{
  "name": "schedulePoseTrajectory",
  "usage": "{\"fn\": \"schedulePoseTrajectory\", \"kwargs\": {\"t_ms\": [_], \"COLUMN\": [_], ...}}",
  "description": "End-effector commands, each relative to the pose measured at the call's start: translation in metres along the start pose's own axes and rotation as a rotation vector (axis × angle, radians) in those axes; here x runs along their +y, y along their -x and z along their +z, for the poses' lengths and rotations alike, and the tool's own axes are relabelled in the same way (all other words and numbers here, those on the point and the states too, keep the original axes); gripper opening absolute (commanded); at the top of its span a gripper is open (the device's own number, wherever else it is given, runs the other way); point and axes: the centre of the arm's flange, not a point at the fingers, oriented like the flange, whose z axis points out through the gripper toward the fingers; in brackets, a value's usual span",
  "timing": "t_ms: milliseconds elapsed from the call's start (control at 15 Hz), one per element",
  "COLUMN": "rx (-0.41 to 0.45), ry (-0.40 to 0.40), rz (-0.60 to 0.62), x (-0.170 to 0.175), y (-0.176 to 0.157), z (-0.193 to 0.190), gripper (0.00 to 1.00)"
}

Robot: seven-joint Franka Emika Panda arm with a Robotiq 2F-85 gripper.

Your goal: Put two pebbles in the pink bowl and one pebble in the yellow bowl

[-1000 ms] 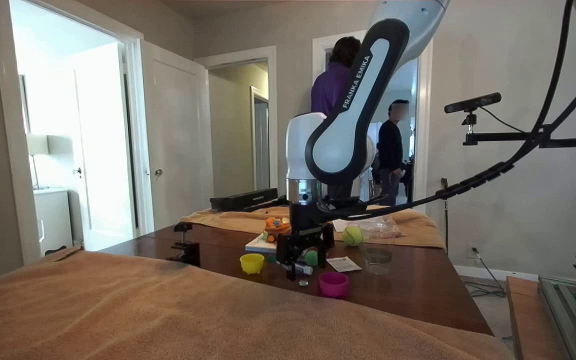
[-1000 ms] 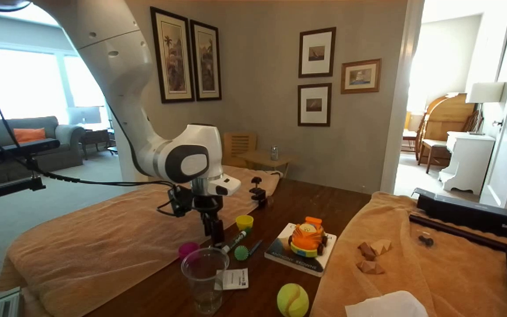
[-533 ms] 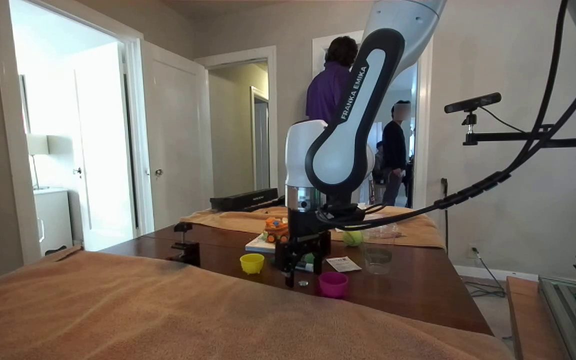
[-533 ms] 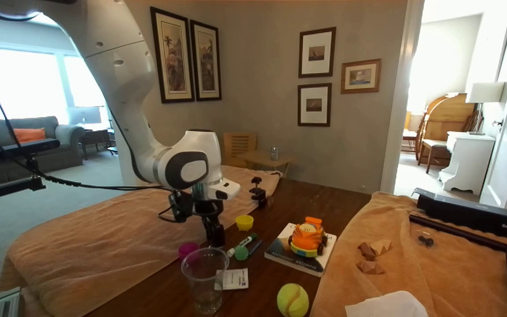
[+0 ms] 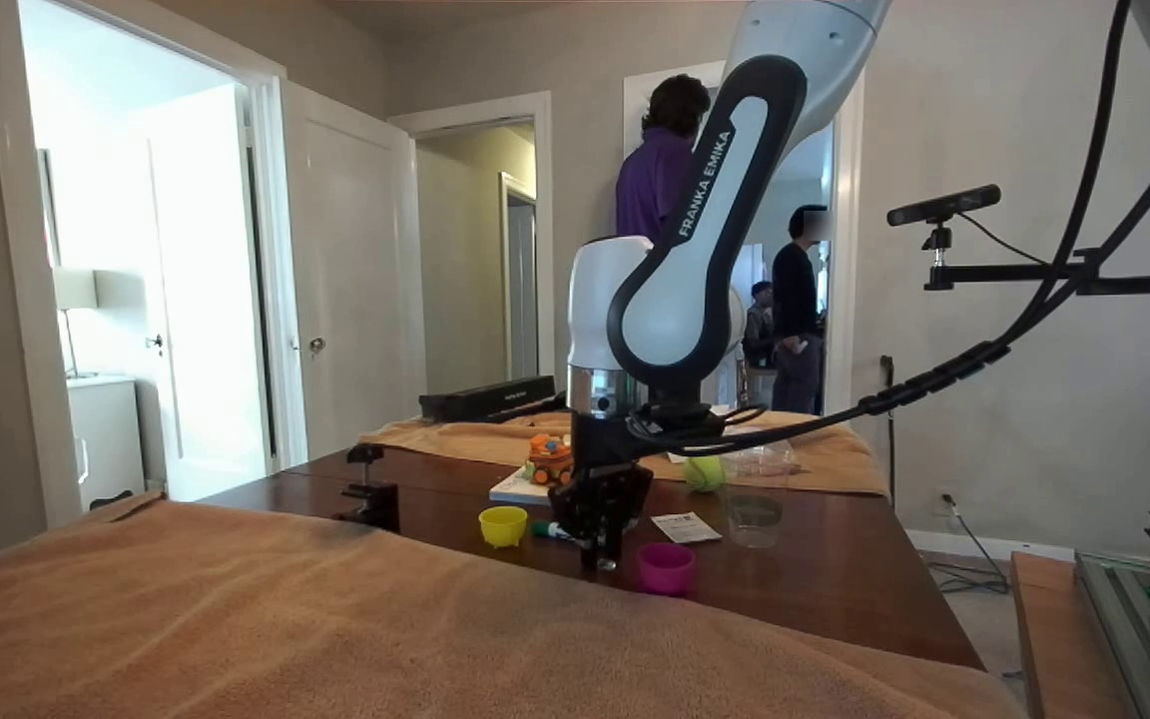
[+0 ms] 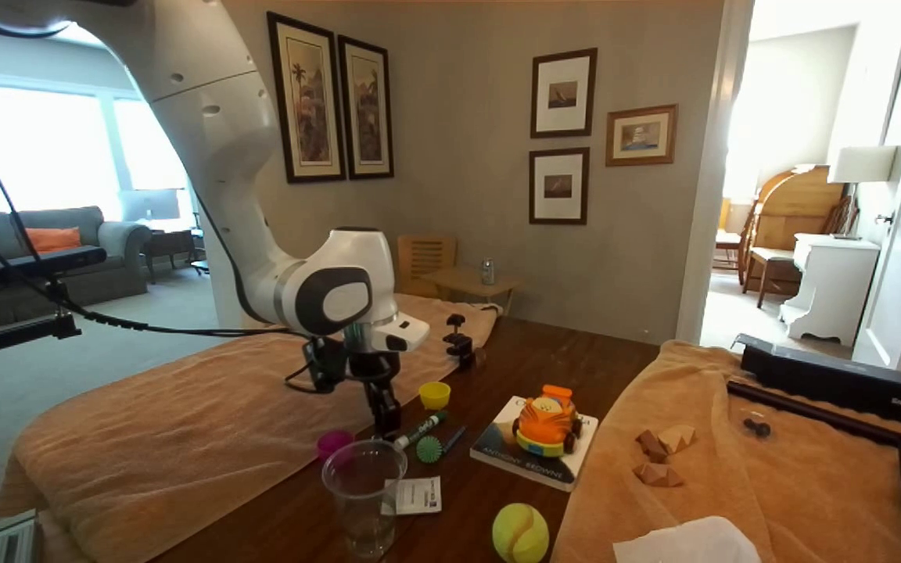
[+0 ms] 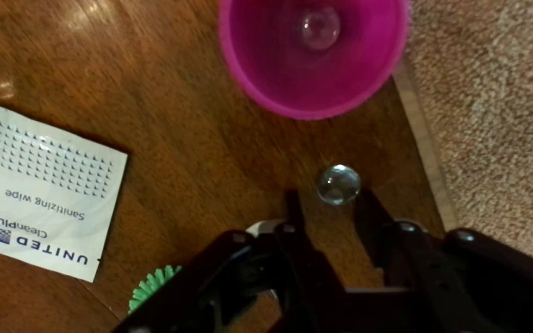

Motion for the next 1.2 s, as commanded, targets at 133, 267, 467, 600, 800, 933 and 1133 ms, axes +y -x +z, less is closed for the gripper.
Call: {"fn": "schedulePoseTrajectory", "kwargs": {"t_ms": [133,267,467,600,800,933,1133], "rx": [-0.003,-0.004,-0.007,-0.008,-0.010,-0.015,-0.016], "ry": [0.000,0.002,0.004,0.005,0.006,0.005,0.007], "rz": [0.021,0.018,0.010,0.007,0.005,0.006,0.009], "x": [-0.007,-0.007,-0.010,-0.011,-0.013,-0.013,-0.014], "y": [0.006,0.007,0.010,0.012,0.014,0.016,0.018], "z": [0.006,0.007,0.006,0.006,0.005,0.005,0.004], "gripper": [0.34,0.39,0.56,0.57,0.49,0.48,0.44]}}
